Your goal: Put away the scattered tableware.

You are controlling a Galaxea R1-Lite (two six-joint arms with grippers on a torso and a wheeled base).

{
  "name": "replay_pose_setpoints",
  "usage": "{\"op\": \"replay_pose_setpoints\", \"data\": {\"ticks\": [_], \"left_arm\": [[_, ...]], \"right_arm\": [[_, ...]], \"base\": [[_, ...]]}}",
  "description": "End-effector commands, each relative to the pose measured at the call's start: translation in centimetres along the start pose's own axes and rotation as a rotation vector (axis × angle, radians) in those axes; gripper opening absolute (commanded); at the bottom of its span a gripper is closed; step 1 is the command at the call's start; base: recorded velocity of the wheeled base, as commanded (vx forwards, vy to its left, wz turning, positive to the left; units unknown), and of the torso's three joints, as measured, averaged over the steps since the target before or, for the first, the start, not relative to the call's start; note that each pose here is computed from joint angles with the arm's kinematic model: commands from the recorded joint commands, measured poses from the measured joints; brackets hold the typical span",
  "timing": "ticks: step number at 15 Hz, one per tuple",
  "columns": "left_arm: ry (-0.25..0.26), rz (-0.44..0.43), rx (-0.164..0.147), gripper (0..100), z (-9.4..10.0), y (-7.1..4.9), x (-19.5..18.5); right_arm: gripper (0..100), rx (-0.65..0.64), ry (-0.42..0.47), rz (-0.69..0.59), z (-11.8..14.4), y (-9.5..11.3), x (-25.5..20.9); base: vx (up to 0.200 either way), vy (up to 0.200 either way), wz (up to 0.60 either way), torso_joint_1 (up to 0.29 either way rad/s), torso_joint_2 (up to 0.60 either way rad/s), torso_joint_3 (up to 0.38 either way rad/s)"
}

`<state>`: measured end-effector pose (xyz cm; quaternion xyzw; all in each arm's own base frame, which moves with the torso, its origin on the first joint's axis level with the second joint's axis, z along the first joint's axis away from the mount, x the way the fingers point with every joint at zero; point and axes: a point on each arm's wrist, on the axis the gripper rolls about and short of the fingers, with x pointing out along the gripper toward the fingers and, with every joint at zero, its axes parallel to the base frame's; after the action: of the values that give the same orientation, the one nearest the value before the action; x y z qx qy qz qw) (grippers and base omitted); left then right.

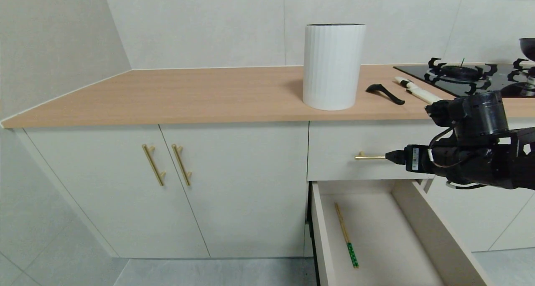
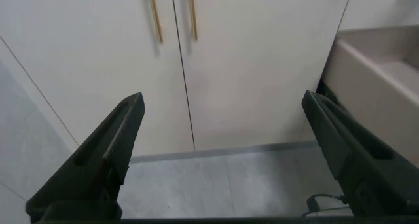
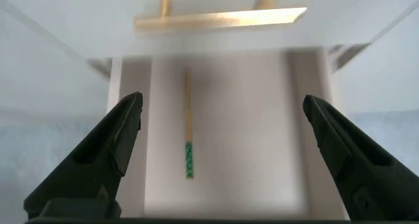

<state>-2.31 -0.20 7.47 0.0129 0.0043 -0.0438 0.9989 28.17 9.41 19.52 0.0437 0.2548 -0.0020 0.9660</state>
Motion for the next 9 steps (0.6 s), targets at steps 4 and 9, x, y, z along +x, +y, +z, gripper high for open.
{"op": "replay_pose_setpoints", "data": {"ticks": [4,9], "left_arm": [[0.001,0.0,0.0,100,-0.01,0.0,0.0],[0.001,0.0,0.0,100,-0.01,0.0,0.0]], "right_arm": [[100,-0.005,-0.003,0.003,0.05,-0.02,-0.16],[100,-0.007,0.004,0.001,-0.13,-0.04,-0.05]], "base": [[0.0,0.0,0.0,0.166,-0.5,-0.292],[0.0,0.0,0.0,0.193,-0.47,-0.283]]}}
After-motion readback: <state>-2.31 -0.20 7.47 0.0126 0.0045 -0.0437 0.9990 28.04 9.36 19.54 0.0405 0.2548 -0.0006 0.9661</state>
